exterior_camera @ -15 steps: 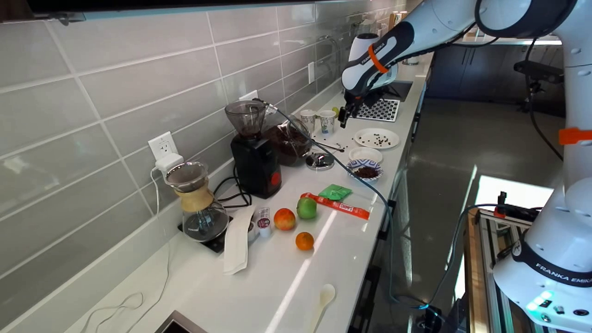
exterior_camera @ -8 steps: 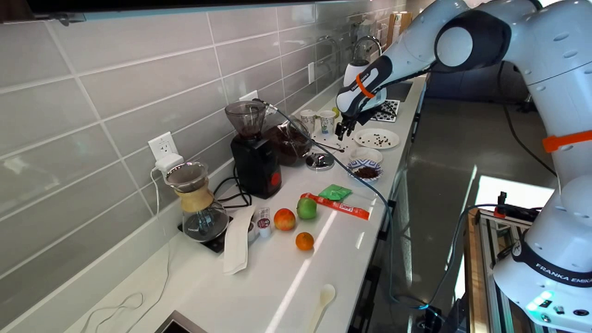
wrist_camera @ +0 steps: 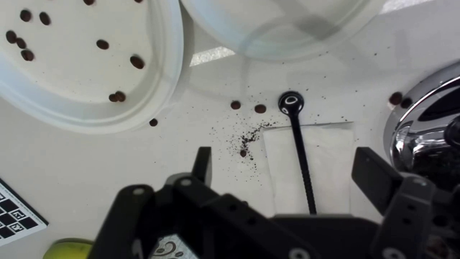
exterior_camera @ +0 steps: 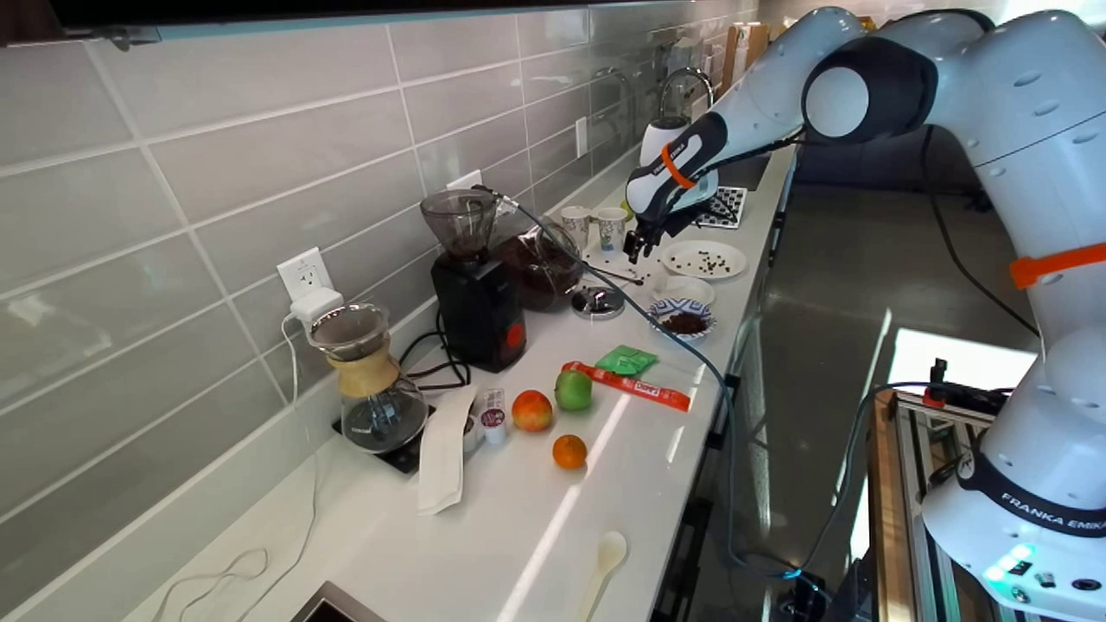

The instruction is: Transfer a spoonful of contents from the glass container to the right plate

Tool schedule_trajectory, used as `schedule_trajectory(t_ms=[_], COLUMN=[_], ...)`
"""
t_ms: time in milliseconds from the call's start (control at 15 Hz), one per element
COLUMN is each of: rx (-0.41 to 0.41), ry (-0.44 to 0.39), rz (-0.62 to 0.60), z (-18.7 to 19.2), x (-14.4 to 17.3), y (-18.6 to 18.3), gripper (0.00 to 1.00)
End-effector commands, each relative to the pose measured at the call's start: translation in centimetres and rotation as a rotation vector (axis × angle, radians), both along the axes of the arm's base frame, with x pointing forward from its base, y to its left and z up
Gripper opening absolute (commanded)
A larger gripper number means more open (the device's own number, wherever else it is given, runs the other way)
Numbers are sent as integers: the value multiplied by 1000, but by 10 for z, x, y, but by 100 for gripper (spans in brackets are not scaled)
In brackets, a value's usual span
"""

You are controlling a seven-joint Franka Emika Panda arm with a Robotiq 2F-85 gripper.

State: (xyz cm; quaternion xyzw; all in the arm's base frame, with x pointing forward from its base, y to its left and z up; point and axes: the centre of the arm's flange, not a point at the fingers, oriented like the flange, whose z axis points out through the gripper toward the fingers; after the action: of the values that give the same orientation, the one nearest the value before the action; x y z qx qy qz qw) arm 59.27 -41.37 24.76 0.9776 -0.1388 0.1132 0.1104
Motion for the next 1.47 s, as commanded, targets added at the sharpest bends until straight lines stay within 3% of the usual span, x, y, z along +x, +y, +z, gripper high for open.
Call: schedule_trajectory(t_ms=[0, 467, 933, 1200, 1400], rx=[-4, 15, 47, 80, 102], ry=[17, 9, 18, 17, 13], rz=[-21, 38, 27, 33, 39], z=[-23, -51, -62, -63, -63], x=[26, 57, 62, 66, 69], y=[-7, -7, -19, -25, -27], gripper=[100, 100, 99, 93, 83])
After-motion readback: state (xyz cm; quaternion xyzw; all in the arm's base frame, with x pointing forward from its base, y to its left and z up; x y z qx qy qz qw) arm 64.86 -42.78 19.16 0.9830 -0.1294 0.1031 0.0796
